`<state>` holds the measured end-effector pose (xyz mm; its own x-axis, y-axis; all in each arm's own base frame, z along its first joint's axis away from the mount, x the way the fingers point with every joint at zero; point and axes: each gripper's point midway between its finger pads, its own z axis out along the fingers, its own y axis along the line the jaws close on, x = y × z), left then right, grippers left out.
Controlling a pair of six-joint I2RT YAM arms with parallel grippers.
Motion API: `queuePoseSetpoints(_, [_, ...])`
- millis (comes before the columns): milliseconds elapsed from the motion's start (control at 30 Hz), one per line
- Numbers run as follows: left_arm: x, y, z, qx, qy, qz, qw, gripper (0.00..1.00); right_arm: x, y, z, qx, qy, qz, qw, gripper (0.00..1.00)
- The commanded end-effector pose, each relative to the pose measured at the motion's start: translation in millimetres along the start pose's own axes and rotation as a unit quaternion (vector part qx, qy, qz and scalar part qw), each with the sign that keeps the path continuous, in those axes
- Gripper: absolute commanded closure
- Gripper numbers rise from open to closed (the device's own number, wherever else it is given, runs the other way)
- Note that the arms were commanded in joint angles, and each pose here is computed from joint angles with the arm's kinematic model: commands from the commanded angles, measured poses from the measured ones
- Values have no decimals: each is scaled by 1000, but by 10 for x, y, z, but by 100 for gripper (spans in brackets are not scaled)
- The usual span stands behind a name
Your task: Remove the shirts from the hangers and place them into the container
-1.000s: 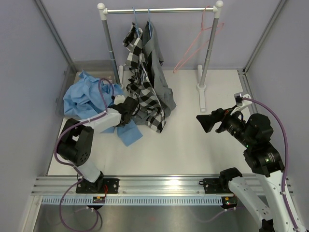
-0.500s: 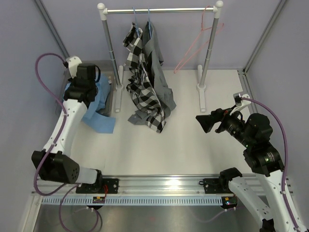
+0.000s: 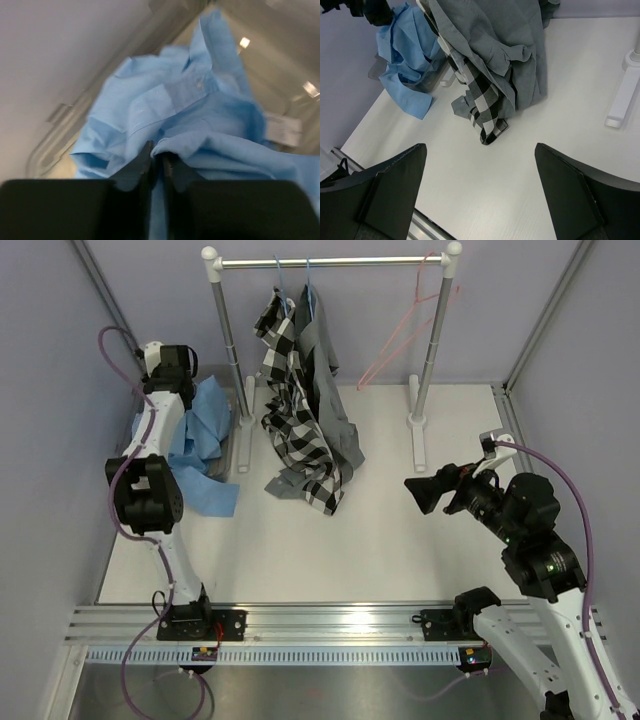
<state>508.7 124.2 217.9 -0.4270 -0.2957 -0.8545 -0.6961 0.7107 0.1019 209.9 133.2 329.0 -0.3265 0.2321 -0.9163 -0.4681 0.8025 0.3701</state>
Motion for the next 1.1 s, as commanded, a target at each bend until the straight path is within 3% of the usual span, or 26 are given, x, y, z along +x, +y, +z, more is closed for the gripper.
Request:
queuePoseSetpoints(0, [289,-297,333,24,32,21,999,81,-17,-41,42,10,-3,-12,1000,1])
queuePoseSetpoints(133, [790,-413,633,25,83,39,995,68,11,-63,62,14,3,-14,1000,0])
queuePoseSetpoints(267, [941,-408,677,34,104,45,993,64,15,-72,62,16,1,-14,1000,1])
queuePoseSetpoints(367, [688,-329,521,39,81,40,995,54,22,-59,67,12,1,-15,1000,1])
queuePoseSetpoints(400, [425,-295,328,51,56,26,997,37,25,-49,71,9,2,-16,1000,1])
queuePoseSetpoints(433, [311,-261,215,58,46,20,997,29,21,-37,66,7,1,-15,1000,0])
queuePoseSetpoints(533, [-272,-88,-370,82,-18,-17,996,7,-4,-7,52,0,-6,-15,1000,1])
queuePoseSetpoints(600, [-351,-49,-654,88,-38,-16,995,1,-4,6,46,-4,-10,-16,1000,0])
queuePoseSetpoints(633, [-491,75,-861,82,-62,-20,995,1,-13,20,52,-9,-12,-15,1000,0])
queuePoseSetpoints(733, [-352,188,-1213,79,-74,-17,994,1,-11,48,47,-16,-11,-12,1000,0])
queuePoseSetpoints(767, [-87,161,-1244,81,-58,2,995,1,-16,60,35,-18,-13,-12,1000,0])
queuePoseSetpoints(867, [157,297,-1513,87,-60,-19,994,1,-41,100,-1,-26,-20,-12,999,1])
queuePoseSetpoints(900, [461,304,-1518,82,-44,-1,996,1,-56,117,-12,-30,-23,-11,999,1])
queuePoseSetpoints(1067, [1054,358,-1722,87,-8,7,996,1,-50,172,-45,-44,-28,-11,999,1])
